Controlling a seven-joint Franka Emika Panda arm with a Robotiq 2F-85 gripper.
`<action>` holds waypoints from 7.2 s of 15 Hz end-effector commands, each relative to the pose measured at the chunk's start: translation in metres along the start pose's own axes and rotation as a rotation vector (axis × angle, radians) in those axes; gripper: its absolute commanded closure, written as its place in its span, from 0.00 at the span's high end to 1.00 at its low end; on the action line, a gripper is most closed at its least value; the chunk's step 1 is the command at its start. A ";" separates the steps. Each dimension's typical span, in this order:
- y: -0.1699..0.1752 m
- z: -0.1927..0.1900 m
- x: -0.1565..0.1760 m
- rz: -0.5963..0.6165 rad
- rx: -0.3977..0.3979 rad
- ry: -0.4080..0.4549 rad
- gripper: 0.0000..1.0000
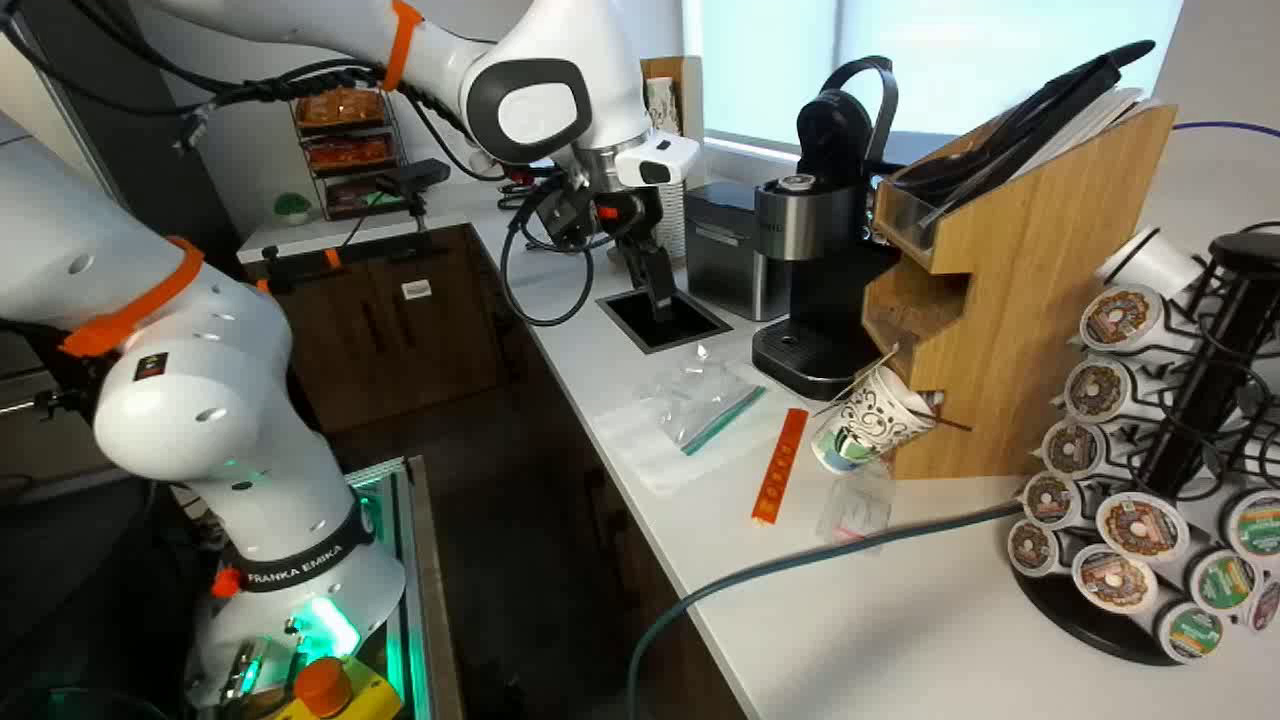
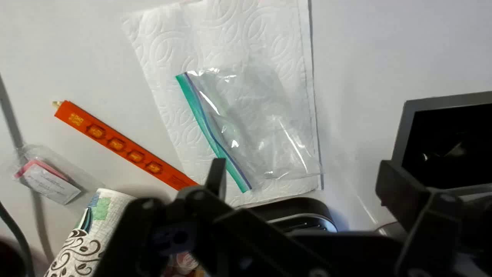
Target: Move the cup to the left and put the straw in the cup
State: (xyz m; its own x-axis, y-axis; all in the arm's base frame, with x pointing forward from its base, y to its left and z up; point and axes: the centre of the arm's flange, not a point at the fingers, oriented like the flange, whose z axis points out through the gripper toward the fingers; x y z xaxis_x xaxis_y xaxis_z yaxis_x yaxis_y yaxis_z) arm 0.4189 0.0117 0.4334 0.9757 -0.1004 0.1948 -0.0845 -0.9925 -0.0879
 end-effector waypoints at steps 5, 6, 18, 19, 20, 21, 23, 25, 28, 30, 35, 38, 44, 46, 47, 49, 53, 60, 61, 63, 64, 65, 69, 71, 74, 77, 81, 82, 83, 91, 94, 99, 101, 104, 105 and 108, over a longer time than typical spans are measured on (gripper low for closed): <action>0.000 0.000 0.000 0.000 0.000 0.000 1.00; 0.000 0.000 0.000 0.000 0.000 0.000 1.00; 0.000 0.000 0.000 0.000 0.000 0.000 1.00; 0.000 0.000 0.000 0.000 0.000 0.000 1.00; 0.000 0.000 0.000 0.000 0.000 0.000 1.00; 0.000 0.000 0.000 0.000 0.000 0.000 1.00; 0.000 0.000 0.000 0.000 0.000 0.000 1.00; 0.019 -0.007 0.014 0.160 -0.015 0.078 1.00; 0.068 -0.026 0.031 0.304 -0.013 0.158 1.00; 0.101 -0.034 0.037 0.411 -0.019 0.190 1.00; 0.144 -0.049 0.029 0.521 -0.029 0.208 1.00; 0.150 -0.052 0.033 0.592 -0.001 0.215 1.00; 0.188 -0.056 0.034 0.921 0.040 0.201 1.00; 0.215 -0.053 0.034 1.025 0.038 0.210 1.00; 0.231 -0.052 0.037 1.075 0.041 0.222 1.00; 0.254 -0.048 0.043 1.180 0.041 0.207 1.00; 0.254 -0.046 0.034 1.183 0.026 0.216 1.00; 0.314 -0.031 0.052 1.385 0.110 -0.052 1.00; 0.330 -0.036 0.049 1.425 0.127 -0.080 1.00; 0.314 -0.034 0.034 1.386 0.101 -0.044 1.00; 0.327 -0.038 0.034 1.416 0.106 -0.055 1.00; 0.336 -0.040 0.035 1.433 0.107 -0.057 1.00; 0.328 -0.013 0.055 1.364 0.170 -0.104 1.00; 0.326 0.003 0.069 1.340 0.232 -0.142 1.00; 0.329 0.019 0.086 1.339 0.308 -0.156 1.00; 0.323 0.020 0.078 1.354 0.262 -0.130 1.00; 0.327 0.022 0.085 1.355 0.257 -0.126 1.00; 0.327 0.022 0.085 1.355 0.257 -0.125 1.00; 0.327 0.021 0.085 1.355 0.257 -0.124 1.00; 0.329 0.025 0.093 1.288 0.359 -0.115 1.00; 0.335 0.028 0.096 1.251 0.424 -0.112 1.00; 0.350 0.043 0.103 1.272 0.456 -0.116 1.00; 0.348 0.057 0.113 1.307 0.443 -0.136 1.00; 0.339 0.080 0.129 1.322 0.428 -0.153 1.00; 0.335 0.085 0.133 1.320 0.425 -0.165 1.00; 0.327 0.100 0.144 1.310 0.419 -0.186 1.00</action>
State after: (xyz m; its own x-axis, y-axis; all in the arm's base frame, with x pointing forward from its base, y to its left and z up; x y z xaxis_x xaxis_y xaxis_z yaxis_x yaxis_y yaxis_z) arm 0.5316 -0.3207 0.3437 0.2574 -0.8968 -0.3600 -0.9111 -0.1010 -0.3997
